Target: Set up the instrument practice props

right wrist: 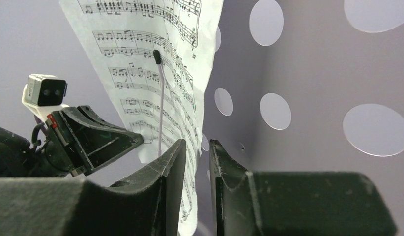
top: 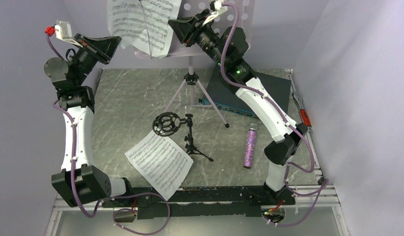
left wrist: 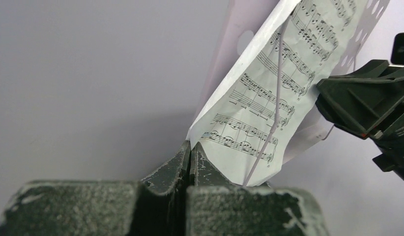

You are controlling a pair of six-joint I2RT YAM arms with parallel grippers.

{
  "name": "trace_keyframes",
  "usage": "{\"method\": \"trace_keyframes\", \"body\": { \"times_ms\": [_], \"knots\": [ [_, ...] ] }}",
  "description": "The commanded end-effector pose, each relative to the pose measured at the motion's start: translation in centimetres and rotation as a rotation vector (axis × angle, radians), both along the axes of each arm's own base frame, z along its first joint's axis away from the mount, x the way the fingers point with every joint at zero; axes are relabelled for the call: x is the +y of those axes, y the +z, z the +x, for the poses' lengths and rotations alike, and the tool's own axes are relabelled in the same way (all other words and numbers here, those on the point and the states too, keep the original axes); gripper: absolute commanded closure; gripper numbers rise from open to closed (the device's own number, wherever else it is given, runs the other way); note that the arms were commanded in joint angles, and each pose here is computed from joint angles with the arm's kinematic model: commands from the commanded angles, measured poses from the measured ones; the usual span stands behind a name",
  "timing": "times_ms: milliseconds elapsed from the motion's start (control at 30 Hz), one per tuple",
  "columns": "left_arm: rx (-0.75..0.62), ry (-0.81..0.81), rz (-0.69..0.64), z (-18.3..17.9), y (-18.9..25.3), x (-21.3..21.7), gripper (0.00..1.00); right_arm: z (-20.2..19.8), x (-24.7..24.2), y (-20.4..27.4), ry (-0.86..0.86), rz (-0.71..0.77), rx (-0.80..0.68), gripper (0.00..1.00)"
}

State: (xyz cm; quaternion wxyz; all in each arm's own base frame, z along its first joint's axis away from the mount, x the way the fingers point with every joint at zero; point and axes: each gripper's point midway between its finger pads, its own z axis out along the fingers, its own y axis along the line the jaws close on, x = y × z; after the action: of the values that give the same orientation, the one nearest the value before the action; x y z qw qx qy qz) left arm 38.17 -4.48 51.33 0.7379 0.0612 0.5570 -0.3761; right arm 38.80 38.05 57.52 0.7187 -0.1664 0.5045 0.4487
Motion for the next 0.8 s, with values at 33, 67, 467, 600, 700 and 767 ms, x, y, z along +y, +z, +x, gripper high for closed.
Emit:
{"method": "trace_keyframes", "body": {
  "times_ms": [33, 67, 467, 600, 700, 767],
  "knots": [
    [-0.094, -0.029, -0.037, -1.9, 2.8, -0.5, 0.97, -1.4, -1.5, 2.7, -0.011, 0.046, -0.058, 0.72],
    [-0.093, -0.031, -0.043, -1.8, 2.8, -0.5, 0.97, -1.3, -1.4, 2.5, -0.007, 0.042, -0.053, 0.72],
    [-0.084, -0.049, -0.049, -1.6, 2.8, -0.6, 0.97, -0.7, 0.1, -0.7, 0.038, 0.006, 0.027, 0.75],
    [-0.082, -0.047, -0.049, -1.6, 2.7, -0.6, 0.97, -0.8, 0.5, -1.6, 0.060, -0.002, 0.041, 0.75],
    [-0.082, -0.049, -0.047, -1.6, 2.7, -0.6, 0.97, -1.0, 0.7, -1.9, 0.082, -0.001, 0.046, 0.77],
    [-0.081, -0.054, -0.046, -1.6, 2.7, -0.7, 0.97, -1.2, 0.8, -1.9, 0.097, 0.001, 0.043, 0.80]
  ]
}}
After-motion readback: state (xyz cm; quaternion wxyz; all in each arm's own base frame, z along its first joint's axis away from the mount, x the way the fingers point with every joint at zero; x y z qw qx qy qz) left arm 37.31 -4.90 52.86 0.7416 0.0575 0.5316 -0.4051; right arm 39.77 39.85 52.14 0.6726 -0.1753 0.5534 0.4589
